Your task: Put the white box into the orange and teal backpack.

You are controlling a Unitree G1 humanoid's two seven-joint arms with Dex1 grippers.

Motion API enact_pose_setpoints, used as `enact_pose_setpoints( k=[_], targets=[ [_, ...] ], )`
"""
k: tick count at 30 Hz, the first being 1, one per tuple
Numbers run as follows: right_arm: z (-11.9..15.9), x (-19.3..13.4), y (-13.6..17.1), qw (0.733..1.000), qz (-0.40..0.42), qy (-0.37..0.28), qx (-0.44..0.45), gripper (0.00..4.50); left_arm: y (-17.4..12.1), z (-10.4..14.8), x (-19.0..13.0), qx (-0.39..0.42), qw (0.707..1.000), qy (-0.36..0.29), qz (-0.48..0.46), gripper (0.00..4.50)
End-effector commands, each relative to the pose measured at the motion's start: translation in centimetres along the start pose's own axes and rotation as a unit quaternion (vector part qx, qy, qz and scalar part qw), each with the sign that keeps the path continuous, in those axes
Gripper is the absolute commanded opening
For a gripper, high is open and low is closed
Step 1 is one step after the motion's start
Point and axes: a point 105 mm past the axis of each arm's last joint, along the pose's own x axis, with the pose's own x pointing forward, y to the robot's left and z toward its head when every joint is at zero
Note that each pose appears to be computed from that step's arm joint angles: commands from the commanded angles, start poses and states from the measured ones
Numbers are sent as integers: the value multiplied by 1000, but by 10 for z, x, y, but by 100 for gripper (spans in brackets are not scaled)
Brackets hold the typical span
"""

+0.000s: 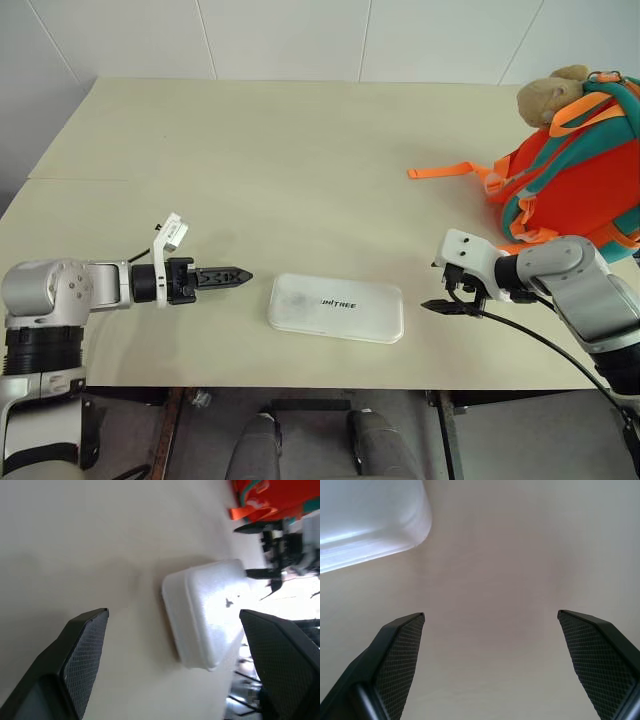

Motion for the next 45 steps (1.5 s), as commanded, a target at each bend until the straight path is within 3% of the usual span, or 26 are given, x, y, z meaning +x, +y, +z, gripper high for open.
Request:
enact_pose_setpoints(
  k=[1, 15, 35, 38, 45],
  targets=[
    [6, -3, 0, 1000, -14, -9, -9, 450, -12, 9, 0, -44, 997, -20, -59, 448],
    [19, 18, 4, 999, -10, -32, -17, 450, 7, -25, 31, -146, 985, 75, -56, 448],
    [40, 32, 3, 997, -13, -64, -32, 450, 1, -26, 60, -123, 984, 117, -52, 448],
    [38, 30, 2, 997, -17, -62, -31, 450, 0, -30, 61, -107, 985, 126, -52, 392],
    [32, 18, -6, 997, -36, -66, -10, 450, 2, -29, 58, -93, 987, 119, -52, 185]
  ],
)
